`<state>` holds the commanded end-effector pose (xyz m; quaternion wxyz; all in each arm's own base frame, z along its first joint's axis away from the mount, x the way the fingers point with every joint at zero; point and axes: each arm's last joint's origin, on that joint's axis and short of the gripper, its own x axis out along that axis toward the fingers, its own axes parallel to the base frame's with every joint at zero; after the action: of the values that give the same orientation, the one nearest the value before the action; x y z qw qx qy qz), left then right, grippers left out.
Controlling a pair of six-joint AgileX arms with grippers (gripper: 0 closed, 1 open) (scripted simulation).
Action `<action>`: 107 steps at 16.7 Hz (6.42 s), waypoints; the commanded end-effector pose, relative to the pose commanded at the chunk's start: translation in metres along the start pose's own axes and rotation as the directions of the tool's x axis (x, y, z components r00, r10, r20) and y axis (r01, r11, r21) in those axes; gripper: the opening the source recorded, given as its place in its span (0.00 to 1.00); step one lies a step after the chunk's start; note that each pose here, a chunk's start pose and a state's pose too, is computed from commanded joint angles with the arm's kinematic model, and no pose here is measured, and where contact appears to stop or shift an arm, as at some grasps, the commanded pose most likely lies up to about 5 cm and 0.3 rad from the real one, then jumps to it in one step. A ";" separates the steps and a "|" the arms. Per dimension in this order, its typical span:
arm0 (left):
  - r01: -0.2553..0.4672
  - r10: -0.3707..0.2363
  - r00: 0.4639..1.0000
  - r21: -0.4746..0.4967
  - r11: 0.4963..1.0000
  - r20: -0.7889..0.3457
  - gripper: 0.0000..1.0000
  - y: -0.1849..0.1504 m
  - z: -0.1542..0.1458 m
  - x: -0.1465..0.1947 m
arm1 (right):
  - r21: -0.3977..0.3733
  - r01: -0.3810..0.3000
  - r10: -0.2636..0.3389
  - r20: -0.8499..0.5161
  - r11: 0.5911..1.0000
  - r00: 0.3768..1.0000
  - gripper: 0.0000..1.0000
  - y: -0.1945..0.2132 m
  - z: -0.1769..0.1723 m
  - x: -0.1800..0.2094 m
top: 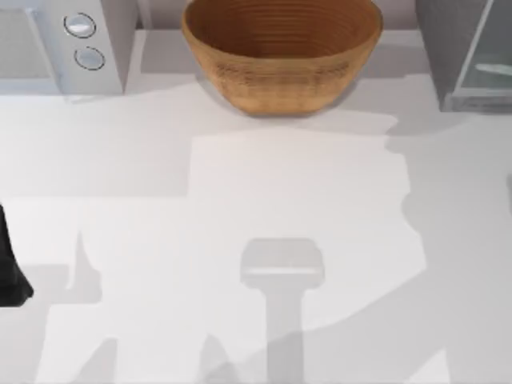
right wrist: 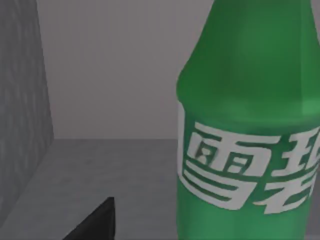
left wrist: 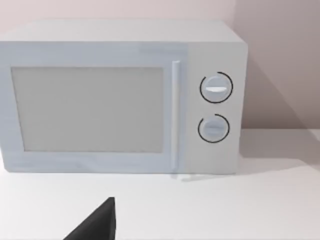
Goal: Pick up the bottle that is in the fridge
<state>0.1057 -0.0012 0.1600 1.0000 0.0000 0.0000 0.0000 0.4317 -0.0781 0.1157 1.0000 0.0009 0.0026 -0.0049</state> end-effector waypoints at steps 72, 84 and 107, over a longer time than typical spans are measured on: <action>0.000 0.000 1.000 0.000 1.000 0.000 1.00 0.000 0.000 0.000 | -0.010 -0.002 0.002 0.016 1.000 1.000 0.00 0.024 0.102 -0.105; 0.000 0.000 1.000 0.000 1.000 0.000 1.00 0.000 0.000 0.000 | -0.001 -0.001 0.002 0.010 1.000 1.000 0.00 0.069 0.088 -0.302; 0.000 0.000 1.000 0.000 1.000 0.000 1.00 0.000 0.000 0.000 | -0.035 0.037 -0.033 0.100 0.999 0.994 0.00 0.110 0.082 -0.301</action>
<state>0.1057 -0.0012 0.1600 1.0000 0.0000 0.0000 0.0000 0.1322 0.0348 0.1996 0.9985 -0.0176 -0.0471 -0.0223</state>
